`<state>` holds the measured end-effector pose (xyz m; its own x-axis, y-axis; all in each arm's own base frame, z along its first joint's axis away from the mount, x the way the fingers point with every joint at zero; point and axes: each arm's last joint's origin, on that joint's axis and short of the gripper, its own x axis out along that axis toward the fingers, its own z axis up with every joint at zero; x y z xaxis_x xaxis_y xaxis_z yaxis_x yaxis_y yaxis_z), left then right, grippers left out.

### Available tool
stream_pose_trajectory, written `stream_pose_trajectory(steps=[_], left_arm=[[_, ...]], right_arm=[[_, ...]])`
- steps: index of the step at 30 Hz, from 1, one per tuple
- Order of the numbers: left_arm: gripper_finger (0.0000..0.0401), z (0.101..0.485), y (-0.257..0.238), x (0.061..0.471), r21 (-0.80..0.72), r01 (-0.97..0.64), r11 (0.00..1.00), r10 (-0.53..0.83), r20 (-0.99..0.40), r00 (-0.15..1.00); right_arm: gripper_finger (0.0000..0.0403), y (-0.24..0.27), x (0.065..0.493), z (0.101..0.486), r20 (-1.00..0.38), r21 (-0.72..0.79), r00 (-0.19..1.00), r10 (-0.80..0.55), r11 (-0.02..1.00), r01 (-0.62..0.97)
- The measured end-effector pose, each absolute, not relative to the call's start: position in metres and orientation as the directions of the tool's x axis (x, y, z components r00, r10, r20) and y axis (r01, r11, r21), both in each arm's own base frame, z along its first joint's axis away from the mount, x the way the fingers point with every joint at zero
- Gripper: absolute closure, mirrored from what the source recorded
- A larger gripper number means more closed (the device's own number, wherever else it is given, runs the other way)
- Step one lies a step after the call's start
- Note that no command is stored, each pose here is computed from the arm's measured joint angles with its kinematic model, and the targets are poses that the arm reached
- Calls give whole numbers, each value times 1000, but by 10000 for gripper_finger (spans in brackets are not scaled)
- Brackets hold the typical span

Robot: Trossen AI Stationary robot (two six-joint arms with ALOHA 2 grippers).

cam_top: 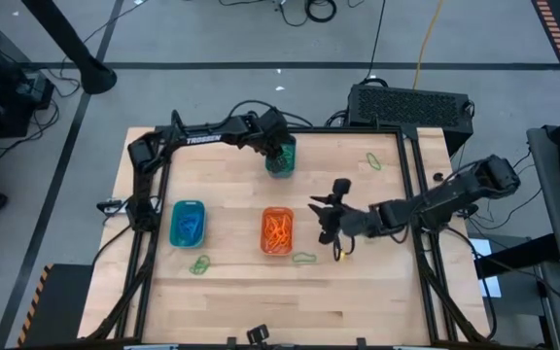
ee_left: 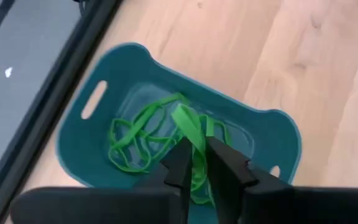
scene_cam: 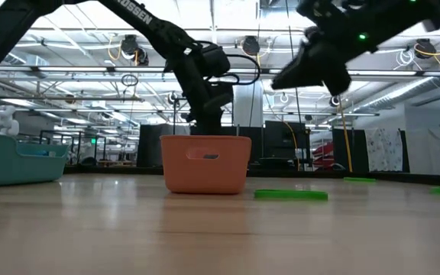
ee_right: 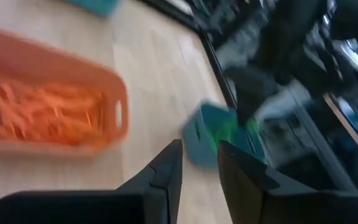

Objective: Sort rubber bands into baskets
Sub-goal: Put the green rubber band into the blue bin

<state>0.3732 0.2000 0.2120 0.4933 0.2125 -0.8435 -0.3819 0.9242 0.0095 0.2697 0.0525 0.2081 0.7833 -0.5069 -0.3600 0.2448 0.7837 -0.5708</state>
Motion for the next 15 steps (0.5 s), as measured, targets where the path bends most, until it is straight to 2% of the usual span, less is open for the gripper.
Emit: stream_pose_trajectory(steps=[4,12,15], left_arm=[[313,212,200,372,18,-395,919,223,-848,481],[241,216,202,368,104,-389,915,284,-852,440],[234,227,197,359,121,-353,928,270,-871,411]], right_arm=[[310,35,279,215,-330,-556,836,-438,806,203],[310,-12,281,215,-340,-603,761,-552,749,274],[310,-22,280,213,-356,-530,737,-574,774,347]])
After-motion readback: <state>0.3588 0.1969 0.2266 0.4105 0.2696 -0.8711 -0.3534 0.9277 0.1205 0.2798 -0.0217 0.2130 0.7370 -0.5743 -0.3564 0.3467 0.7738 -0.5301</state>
